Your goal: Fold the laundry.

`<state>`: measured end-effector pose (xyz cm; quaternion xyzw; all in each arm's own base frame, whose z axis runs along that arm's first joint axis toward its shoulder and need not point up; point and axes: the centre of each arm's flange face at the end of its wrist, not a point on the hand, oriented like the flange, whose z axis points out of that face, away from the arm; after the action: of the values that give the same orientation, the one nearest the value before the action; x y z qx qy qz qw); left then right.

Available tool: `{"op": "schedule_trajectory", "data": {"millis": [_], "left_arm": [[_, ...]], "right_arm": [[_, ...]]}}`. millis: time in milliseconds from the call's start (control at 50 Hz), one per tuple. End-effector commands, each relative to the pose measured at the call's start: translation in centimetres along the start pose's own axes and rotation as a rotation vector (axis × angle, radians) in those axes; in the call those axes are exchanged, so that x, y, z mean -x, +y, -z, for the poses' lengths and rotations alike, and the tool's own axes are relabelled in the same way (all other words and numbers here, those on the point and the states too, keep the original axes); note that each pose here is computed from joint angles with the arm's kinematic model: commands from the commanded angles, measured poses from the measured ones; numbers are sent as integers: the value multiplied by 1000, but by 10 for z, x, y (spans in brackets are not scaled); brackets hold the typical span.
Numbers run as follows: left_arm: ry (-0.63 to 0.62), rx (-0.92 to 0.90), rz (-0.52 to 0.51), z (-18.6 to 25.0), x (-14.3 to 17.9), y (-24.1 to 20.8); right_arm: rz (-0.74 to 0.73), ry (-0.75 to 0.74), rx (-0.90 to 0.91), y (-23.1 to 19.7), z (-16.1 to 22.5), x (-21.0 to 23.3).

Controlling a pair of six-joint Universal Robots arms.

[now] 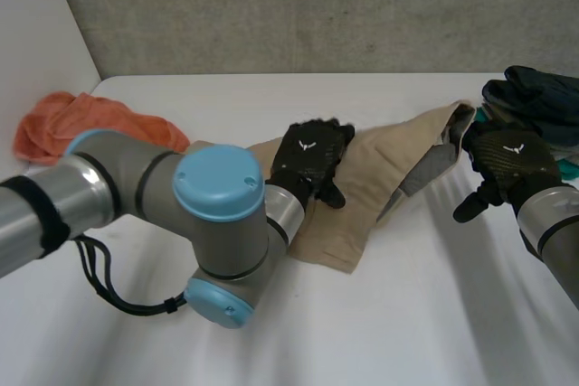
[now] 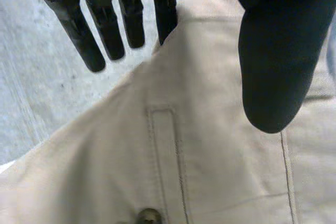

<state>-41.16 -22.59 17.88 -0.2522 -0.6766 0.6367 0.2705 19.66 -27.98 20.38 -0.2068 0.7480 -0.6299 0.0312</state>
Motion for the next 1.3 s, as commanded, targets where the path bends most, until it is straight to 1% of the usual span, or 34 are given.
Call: {"op": "schedule_trajectory", "data": {"millis": [20,60,80,140,160,220,240,260,300,320,360,400,460,480,500,560,580,660,740,800,880,980,1180,1300], "left_arm": [[-16,-92,-58,21,12,-53],[-49,-104,-98,25,24,-62],[-90,-109,-150,28,40,-69],[-164,-102,-239,31,70,-76],[-207,-84,-292,32,91,-75],[-240,-43,-363,31,123,-69],[-238,-13,-404,31,141,-63],[-231,1,-425,31,149,-60],[-213,28,-463,32,165,-54],[-193,56,-490,33,180,-46],[-172,88,-503,34,194,-37],[-129,138,-507,34,207,-19],[-103,181,-502,33,222,-2],[-96,185,-504,32,225,1],[-88,187,-506,30,226,4],[-73,201,-522,25,235,16],[-67,203,-526,24,237,19],[-35,202,-552,15,243,34],[17,192,-577,5,244,46],[39,194,-604,-1,242,56],[50,203,-624,-4,242,67],[60,194,-643,-9,237,68],[-27,128,-709,-22,240,70],[-75,119,-727,-24,243,68]], "right_arm": [[5,55,-9,-11,-3,-12],[6,91,-5,-15,-1,-19],[10,102,-11,-18,1,-20],[43,137,-54,-36,11,-24],[57,140,-68,-40,14,-24],[160,164,-112,-55,25,-26],[193,172,-117,-57,27,-27],[260,178,-129,-63,32,-27],[327,183,-126,-66,39,-27],[353,182,-115,-67,41,-27],[420,160,-67,-67,52,-24],[431,127,-29,-63,56,-19],[430,-3,30,-56,72,7],[427,-48,43,-54,78,16],[411,-126,64,-51,89,32],[360,-218,100,-43,98,51],[317,-279,131,-34,98,65],[212,-374,165,-16,92,92],[173,-423,146,3,81,119],[170,-437,134,21,70,136],[189,-419,119,36,57,145],[202,-361,66,41,39,146],[202,-337,22,54,6,157],[202,-338,23,60,-2,161]]}}
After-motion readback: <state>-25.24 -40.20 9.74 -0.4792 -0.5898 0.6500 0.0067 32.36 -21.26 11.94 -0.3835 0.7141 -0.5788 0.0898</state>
